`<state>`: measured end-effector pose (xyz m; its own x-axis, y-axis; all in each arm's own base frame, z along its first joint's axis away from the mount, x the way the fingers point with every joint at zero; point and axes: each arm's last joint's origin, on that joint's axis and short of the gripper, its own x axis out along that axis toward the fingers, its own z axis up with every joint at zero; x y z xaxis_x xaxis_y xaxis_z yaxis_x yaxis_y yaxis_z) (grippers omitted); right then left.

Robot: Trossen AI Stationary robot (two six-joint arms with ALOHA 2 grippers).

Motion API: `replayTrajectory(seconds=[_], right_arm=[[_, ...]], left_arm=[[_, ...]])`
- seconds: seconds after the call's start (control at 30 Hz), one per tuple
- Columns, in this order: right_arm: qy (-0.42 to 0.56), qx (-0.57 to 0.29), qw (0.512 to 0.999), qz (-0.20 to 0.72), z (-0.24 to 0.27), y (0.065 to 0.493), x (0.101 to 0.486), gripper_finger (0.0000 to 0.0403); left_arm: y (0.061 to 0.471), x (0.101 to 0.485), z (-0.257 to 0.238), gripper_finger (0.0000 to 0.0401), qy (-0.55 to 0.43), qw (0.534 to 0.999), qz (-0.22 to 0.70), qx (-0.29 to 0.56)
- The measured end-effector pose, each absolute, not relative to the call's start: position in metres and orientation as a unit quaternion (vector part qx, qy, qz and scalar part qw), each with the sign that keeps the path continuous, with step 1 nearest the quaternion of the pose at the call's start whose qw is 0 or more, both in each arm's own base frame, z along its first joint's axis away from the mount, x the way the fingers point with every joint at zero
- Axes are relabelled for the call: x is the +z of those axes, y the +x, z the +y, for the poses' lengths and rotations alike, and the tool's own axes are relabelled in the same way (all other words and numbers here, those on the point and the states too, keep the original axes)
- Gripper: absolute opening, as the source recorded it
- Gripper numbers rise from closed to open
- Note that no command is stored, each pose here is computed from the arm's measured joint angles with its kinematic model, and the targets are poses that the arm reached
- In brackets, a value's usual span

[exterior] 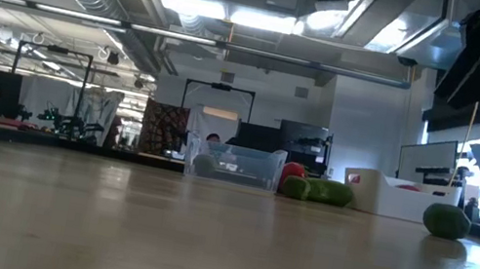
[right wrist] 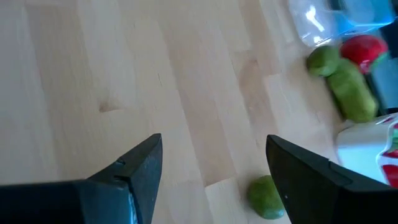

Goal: Sort produce into baskets
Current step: Put the red tomato into the white bin

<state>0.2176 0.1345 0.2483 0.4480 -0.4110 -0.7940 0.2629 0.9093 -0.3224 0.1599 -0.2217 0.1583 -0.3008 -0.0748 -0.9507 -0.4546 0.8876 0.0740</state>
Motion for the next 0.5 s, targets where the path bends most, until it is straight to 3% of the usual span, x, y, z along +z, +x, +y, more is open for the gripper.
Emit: replayTrajectory(seconds=[0.07, 0.27, 0.5], right_arm=[[-0.073, -0.195, 0.847, 0.489, 0.135, 0.218, 0.248, 0.0257], [-0.068, -0.195, 0.853, 0.480, 0.136, 0.219, 0.249, 0.0257], [-0.077, -0.193, 0.861, 0.465, 0.137, 0.222, 0.250, 0.0259]], left_arm=[[0.161, 0.158, -0.221, 0.0261, -0.163, 0.569, 0.790, 0.160], [0.170, 0.164, -0.214, 0.0256, -0.162, 0.580, 0.785, 0.142], [0.183, 0.203, -0.196, 0.0256, -0.187, 0.664, 0.714, 0.120]])
